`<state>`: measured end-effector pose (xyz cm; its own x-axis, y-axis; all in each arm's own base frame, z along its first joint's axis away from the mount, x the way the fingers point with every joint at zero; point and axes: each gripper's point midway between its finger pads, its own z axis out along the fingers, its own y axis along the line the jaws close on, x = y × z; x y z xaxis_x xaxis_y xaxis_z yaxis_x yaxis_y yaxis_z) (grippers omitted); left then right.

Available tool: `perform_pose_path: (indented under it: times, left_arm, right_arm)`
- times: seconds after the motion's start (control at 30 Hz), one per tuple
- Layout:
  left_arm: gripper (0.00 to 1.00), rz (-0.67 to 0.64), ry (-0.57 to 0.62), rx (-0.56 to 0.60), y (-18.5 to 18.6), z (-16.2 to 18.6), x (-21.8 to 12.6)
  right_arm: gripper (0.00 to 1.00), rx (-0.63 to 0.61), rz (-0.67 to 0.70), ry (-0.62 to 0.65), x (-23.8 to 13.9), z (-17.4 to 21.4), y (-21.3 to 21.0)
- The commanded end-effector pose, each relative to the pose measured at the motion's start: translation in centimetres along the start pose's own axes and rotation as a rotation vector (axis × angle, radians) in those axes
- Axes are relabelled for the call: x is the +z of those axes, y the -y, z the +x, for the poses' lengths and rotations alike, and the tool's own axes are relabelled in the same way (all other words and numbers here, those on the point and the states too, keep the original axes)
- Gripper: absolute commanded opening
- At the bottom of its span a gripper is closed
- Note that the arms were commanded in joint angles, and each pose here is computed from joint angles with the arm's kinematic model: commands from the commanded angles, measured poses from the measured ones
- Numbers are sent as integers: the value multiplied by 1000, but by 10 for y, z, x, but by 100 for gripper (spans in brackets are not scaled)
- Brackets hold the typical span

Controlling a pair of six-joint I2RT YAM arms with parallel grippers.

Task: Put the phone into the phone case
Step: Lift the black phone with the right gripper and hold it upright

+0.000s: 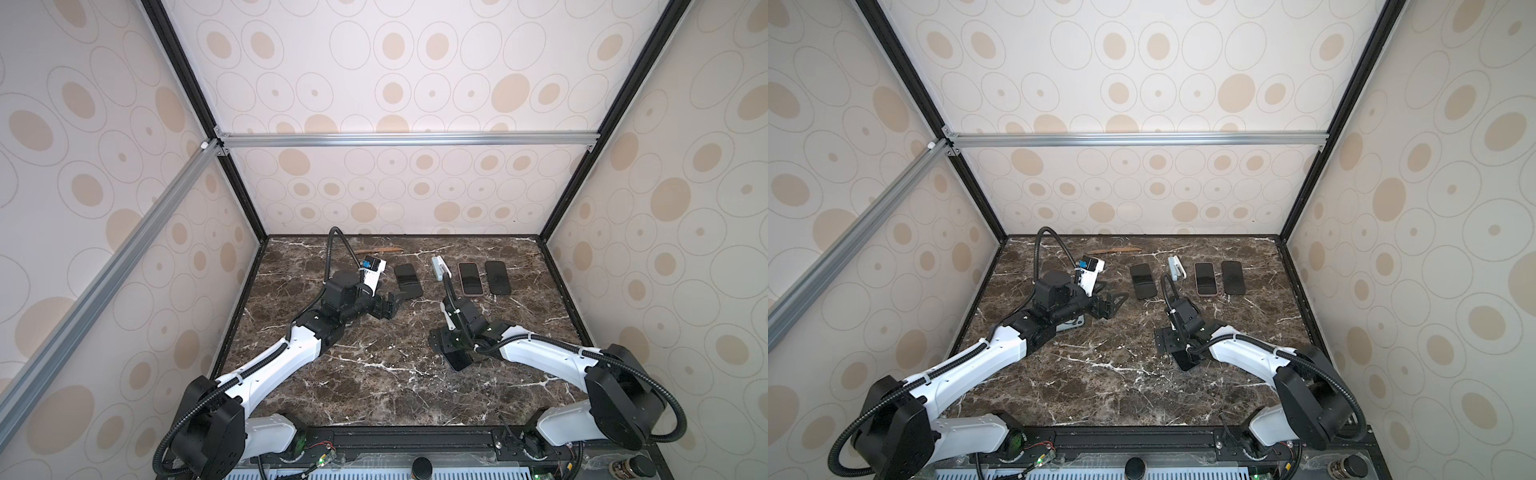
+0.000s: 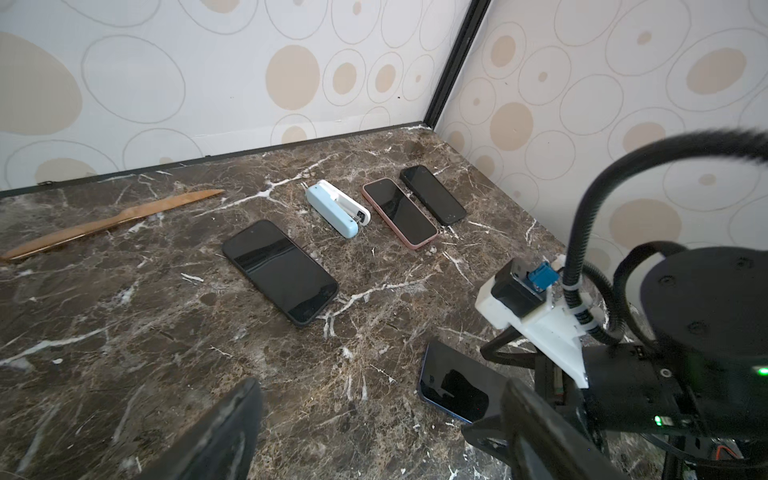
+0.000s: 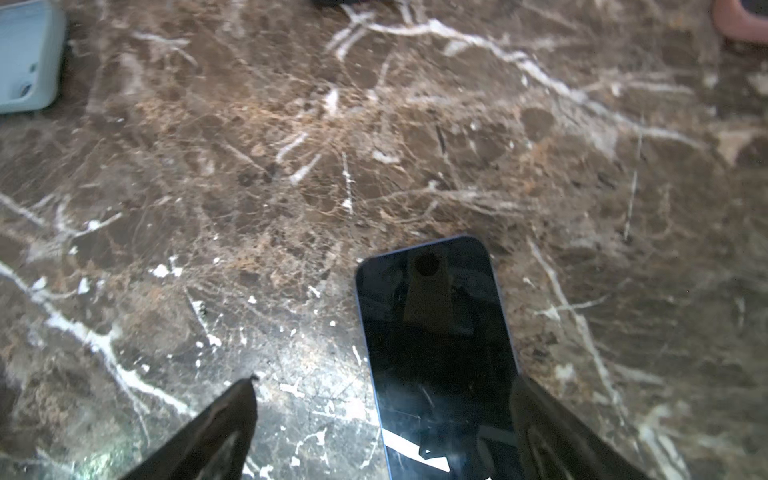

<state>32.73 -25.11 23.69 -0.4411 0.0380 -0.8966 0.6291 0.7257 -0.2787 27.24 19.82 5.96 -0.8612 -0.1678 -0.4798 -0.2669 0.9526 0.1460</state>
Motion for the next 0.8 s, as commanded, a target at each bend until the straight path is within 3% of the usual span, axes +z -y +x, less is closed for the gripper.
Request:
perform_pose_path:
  times: [0.0, 0.4, 0.6, 0.77]
  left_arm:
    - [89, -5, 44, 14, 2, -18, -8]
    - [89, -14, 48, 24, -1, -18, -10]
    - [89, -23, 53, 31, -2, -20, -11]
    - [89, -25, 49, 29, -2, -19, -11]
  right_arm:
    - [100, -43, 125, -92, 0, 16, 20]
    - [99, -112, 174, -238, 24, 35, 26]
    - [77, -80, 75, -308, 30, 53, 11]
    - [78, -72, 63, -338, 33, 59, 9]
